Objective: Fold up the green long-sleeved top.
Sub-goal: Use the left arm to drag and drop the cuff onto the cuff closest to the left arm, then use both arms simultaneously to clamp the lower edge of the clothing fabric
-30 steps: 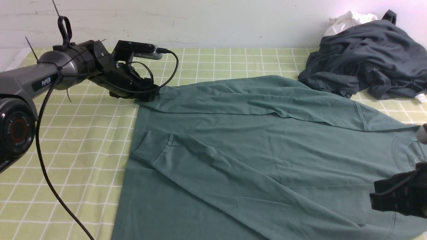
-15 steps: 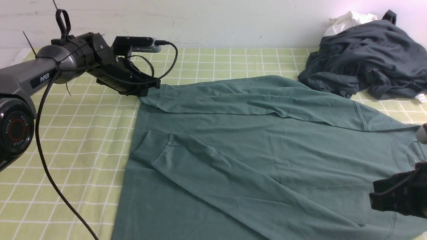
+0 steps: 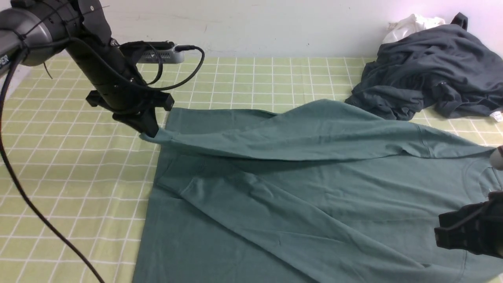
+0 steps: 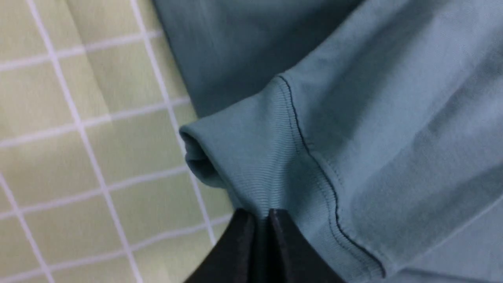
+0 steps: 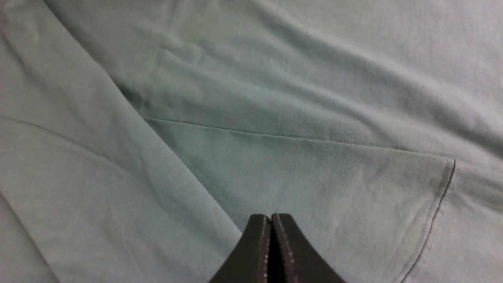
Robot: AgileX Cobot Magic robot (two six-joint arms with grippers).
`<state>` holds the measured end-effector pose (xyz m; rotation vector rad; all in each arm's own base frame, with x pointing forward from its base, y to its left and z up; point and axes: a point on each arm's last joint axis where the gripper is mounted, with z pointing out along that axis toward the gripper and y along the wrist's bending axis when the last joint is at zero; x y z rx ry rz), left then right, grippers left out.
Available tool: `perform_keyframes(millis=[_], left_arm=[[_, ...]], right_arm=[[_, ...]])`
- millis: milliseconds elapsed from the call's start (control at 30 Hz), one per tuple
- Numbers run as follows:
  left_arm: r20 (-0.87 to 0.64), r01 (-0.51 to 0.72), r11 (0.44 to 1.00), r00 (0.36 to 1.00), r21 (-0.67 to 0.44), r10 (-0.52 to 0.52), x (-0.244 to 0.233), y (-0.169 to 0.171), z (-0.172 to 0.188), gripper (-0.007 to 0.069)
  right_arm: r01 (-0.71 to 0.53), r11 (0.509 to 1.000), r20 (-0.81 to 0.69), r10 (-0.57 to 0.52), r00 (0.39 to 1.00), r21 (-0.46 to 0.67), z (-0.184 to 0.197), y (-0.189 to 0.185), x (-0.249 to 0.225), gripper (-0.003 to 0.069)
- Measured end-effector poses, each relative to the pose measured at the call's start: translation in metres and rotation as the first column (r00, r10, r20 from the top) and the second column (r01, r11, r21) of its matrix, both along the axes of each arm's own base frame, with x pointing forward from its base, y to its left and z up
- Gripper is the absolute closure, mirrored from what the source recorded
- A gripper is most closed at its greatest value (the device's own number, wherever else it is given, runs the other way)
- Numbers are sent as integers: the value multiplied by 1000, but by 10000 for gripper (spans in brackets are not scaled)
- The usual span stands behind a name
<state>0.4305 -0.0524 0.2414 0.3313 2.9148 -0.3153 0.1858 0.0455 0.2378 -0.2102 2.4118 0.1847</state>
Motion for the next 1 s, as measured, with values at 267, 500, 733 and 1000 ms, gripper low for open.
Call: perform_keyframes(millis=[267,500,733,1000], left_arm=[[-140,21,999,990,30,-16,-63,-6,-27,608],[-117,120,992,986,36,-115,-74,-39,-35,519],[-154,159,985,977,62,-147,-93,-40,-28,300],[-34,233,970,972,64,-231,-176,-32,-11,208]], right_arm=[[4,1000,-11,-4,1000,20,0,1,-1,673],[-5,1000,-16,5,1000,26,0,2,-1,673],[-42,999,-41,42,998,11,-2,3,-4,673],[-94,995,-54,96,994,35,-2,8,-6,673]])
